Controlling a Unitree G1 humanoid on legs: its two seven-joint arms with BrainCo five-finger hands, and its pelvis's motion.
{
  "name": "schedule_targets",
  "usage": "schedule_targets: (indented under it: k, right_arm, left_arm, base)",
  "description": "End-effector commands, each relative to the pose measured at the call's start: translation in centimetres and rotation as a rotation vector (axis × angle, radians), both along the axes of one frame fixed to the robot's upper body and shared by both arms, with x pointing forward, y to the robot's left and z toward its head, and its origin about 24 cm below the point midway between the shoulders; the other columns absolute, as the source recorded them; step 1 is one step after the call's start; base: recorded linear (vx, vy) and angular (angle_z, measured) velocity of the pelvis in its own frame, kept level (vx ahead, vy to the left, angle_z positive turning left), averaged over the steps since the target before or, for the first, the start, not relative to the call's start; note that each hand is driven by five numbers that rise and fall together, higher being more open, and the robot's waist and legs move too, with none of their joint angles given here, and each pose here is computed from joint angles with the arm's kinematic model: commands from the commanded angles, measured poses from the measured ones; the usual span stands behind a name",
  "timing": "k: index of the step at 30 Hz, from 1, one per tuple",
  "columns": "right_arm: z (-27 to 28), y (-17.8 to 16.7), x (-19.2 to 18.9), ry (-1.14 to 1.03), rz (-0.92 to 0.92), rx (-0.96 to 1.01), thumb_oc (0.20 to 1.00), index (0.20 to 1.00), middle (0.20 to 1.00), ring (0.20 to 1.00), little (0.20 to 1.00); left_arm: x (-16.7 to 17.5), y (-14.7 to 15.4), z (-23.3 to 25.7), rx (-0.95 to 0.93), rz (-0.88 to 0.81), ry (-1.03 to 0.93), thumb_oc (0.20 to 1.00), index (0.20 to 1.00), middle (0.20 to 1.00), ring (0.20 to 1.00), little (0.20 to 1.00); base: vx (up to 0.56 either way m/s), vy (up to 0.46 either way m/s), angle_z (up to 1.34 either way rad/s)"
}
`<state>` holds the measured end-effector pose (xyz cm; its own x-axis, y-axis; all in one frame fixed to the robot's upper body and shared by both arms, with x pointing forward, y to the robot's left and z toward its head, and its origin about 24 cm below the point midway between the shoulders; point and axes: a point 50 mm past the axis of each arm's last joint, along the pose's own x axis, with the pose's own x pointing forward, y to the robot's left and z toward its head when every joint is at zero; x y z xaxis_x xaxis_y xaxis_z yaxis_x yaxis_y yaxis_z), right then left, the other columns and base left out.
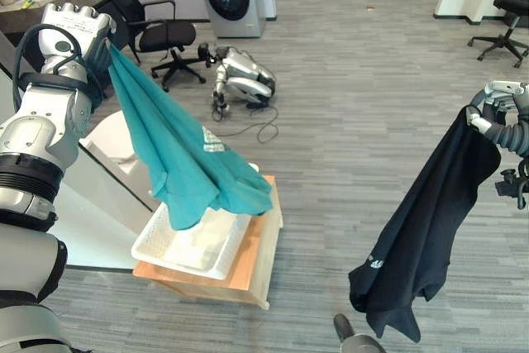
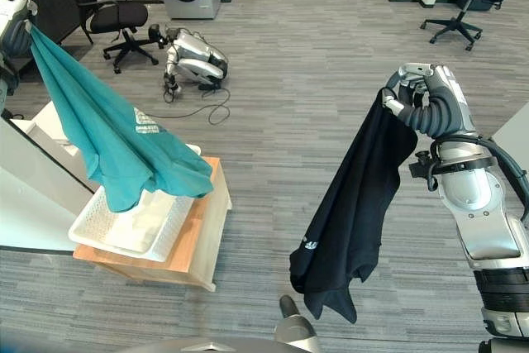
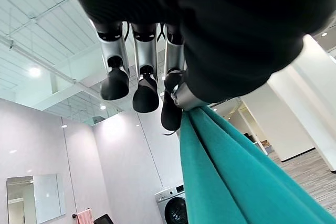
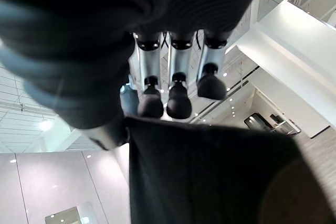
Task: Pick up bed clothes into laundry basket.
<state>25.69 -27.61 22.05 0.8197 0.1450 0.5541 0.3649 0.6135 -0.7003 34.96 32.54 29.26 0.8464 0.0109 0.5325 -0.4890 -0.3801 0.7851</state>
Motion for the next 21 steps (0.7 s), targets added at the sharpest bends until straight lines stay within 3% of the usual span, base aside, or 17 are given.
schedule_targets:
  k: [1, 21]
  right_arm:
    - [3.9, 0.3, -0.3, -0.173, 0.014, -0.042, 0.200, 0.200, 0.200, 0.200, 0.200]
    - [3.0, 0.9, 0.4, -0.128, 0.031, -0.038, 0.200, 0.200, 0.200, 0.200, 0.200]
  left_arm:
    - [-1.1, 1.3, 3.8, 0.035, 0.081, -0.145, 0.200, 0.200, 0.200, 0.200, 0.200]
    - [-3.2, 3.4, 7.6, 0.043, 0.178, -0.241, 0.200, 0.200, 0.200, 0.200, 0.200]
  base:
    - [0.00, 0.000, 0.00]
    - [0.00, 0.002, 0.01]
